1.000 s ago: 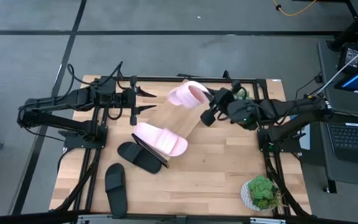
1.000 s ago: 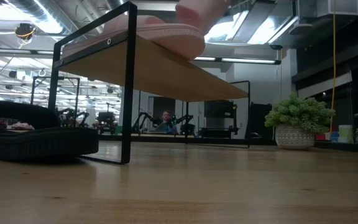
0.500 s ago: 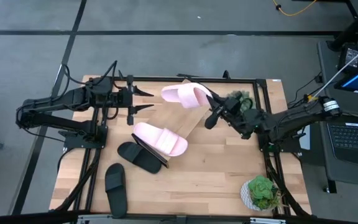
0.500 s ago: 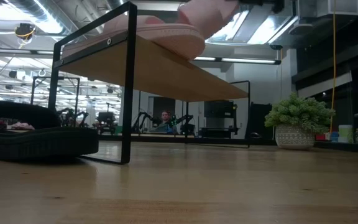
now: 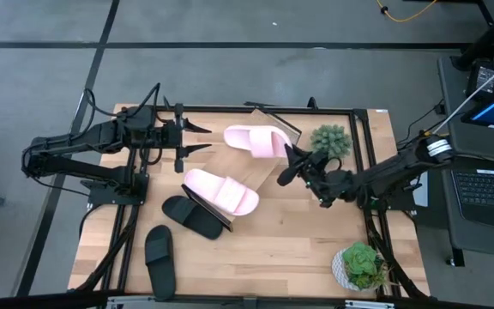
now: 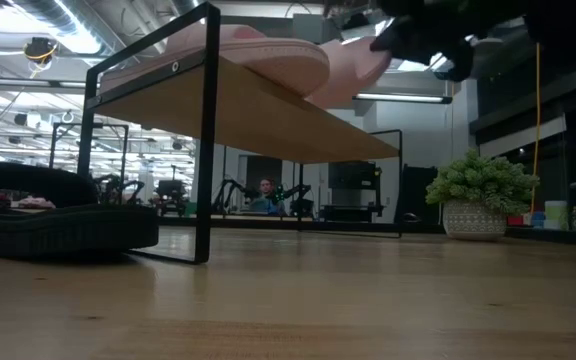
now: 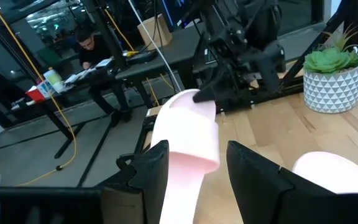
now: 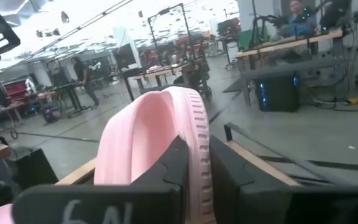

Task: Pick and place slides into the shelf
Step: Put the pink slides on the shelf

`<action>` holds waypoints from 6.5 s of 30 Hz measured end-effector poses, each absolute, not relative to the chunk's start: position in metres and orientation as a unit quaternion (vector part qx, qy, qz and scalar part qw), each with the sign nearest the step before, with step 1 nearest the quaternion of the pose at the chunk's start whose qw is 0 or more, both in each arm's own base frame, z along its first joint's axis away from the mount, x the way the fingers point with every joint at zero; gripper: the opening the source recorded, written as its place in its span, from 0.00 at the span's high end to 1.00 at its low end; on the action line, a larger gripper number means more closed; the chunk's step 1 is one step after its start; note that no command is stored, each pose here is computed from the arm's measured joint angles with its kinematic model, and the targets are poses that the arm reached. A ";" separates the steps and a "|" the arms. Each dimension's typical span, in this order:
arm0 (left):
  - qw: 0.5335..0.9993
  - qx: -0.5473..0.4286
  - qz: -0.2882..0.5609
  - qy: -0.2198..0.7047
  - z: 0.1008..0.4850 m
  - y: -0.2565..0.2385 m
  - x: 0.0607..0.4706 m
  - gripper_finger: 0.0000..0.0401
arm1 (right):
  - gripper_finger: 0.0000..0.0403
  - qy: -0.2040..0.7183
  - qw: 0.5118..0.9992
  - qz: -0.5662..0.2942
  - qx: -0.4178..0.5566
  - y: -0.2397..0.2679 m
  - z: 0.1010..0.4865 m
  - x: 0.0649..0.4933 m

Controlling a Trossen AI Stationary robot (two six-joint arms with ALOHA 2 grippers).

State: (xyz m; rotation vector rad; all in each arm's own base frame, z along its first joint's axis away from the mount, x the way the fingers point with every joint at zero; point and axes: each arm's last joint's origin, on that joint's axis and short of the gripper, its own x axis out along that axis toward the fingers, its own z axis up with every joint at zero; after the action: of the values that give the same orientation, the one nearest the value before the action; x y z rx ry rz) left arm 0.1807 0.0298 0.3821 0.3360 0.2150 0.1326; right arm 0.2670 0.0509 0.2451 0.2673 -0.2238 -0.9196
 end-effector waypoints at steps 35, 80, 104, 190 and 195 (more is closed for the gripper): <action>0.975 0.187 0.050 0.110 0.381 0.029 0.181 0.62 | 0.90 -0.115 0.852 -0.478 0.182 0.110 0.230 0.319; 0.975 0.185 0.050 0.110 0.381 0.029 0.181 0.62 | 0.69 -0.064 0.875 -0.439 0.193 0.115 0.199 0.319; 0.977 0.175 0.052 0.109 0.381 0.029 0.181 0.62 | 0.69 -0.023 0.884 -0.419 0.205 0.113 0.197 0.309; 0.978 0.173 0.052 0.109 0.381 0.029 0.181 0.62 | 0.69 0.293 0.800 -0.297 0.432 0.041 0.266 0.313; 0.978 0.173 0.052 0.109 0.381 0.029 0.181 0.62 | 0.69 0.300 0.813 -0.291 0.406 0.038 0.266 0.313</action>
State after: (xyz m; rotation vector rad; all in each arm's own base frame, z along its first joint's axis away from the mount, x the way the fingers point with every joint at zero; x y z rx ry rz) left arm 0.1809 0.0291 0.3813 0.3482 0.2190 0.1043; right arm 0.3131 0.0382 0.2663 0.8665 0.6403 -0.6212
